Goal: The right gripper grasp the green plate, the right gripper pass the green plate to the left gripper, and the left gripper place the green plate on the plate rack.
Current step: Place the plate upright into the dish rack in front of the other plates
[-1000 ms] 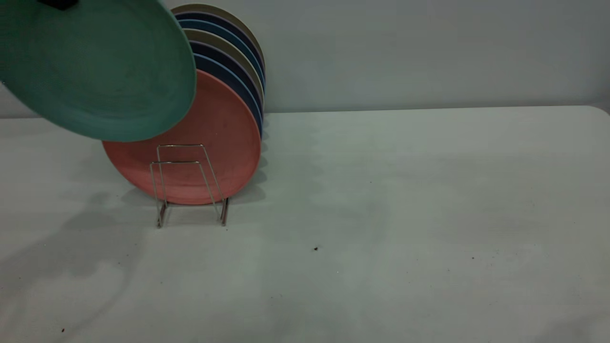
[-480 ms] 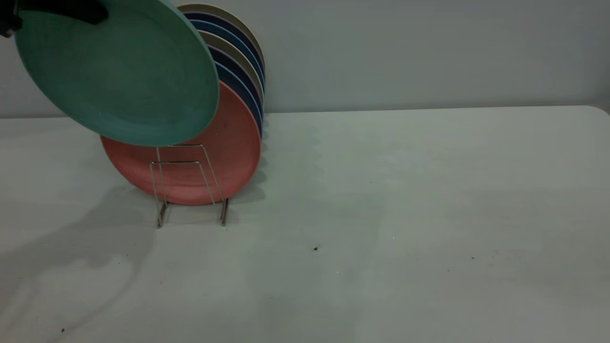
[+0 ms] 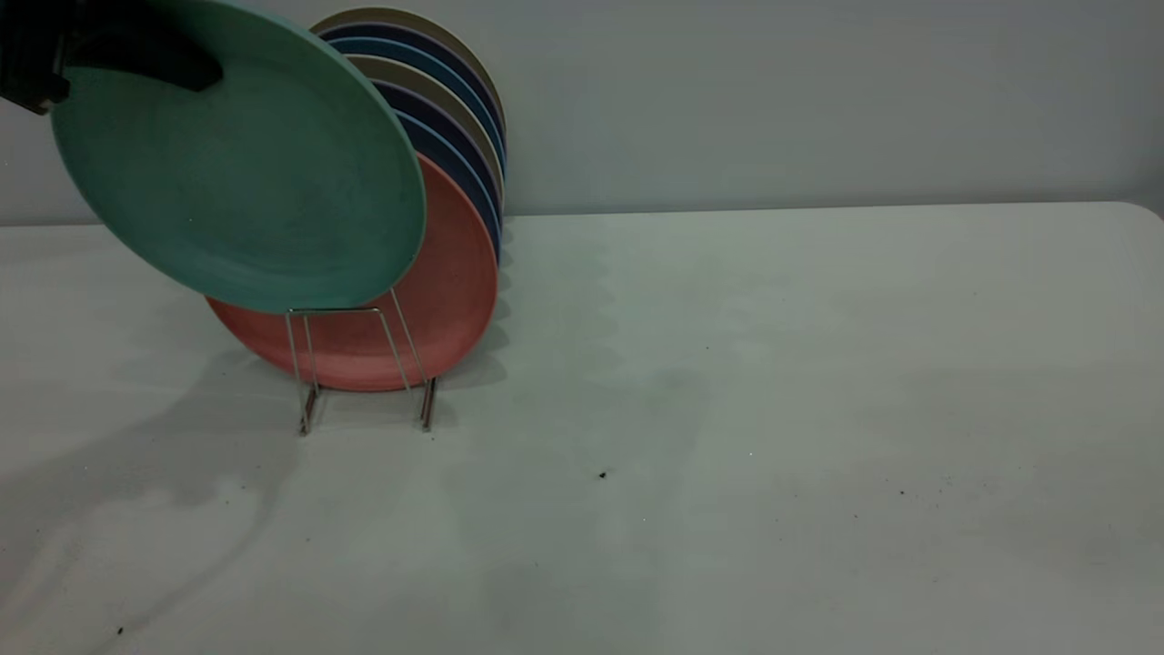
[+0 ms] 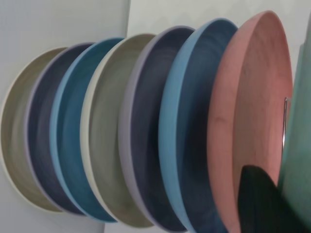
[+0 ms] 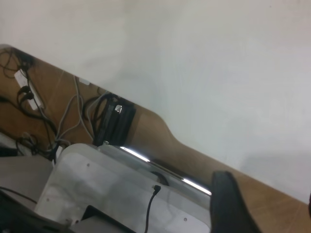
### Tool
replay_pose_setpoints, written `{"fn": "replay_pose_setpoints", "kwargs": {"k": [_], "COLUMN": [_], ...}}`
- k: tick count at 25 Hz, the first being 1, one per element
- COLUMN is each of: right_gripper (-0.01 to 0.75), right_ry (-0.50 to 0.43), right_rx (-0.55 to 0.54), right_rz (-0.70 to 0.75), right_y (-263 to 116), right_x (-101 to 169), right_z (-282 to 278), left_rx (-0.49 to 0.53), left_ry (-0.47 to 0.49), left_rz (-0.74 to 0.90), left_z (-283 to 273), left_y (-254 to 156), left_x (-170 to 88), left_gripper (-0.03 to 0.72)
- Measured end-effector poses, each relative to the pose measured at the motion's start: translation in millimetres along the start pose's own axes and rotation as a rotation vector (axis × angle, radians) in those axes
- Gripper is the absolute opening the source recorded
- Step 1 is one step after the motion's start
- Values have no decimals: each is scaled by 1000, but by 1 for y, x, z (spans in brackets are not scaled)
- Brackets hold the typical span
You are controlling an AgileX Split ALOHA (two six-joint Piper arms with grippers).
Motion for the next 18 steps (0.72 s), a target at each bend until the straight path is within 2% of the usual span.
{"fn": "replay_pose_setpoints", "kwargs": {"k": [18], "right_gripper": [415], "right_ry": [-36], "right_rx": [4], "right_rz": [-13], "right_y": [-1], "right_x": [-5], "right_z": [0], "left_rx": [-21], "left_ry": [-45], "left_rz": [-94], "left_z": [33], "left_y": [-14], "left_x": [-13], "left_gripper": [131]}}
Point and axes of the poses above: a point on each arm's last joint axis where the gripper is mounted, z pointing out along that axis toward the gripper, x along the wrist's bending axis when the last joint is at zero, y = z × x, the point moved 6 cm from there along z, pointing out along that axis toward the gripper, and after that the axes turned 13 degrees about z, right-handed, at the moved point
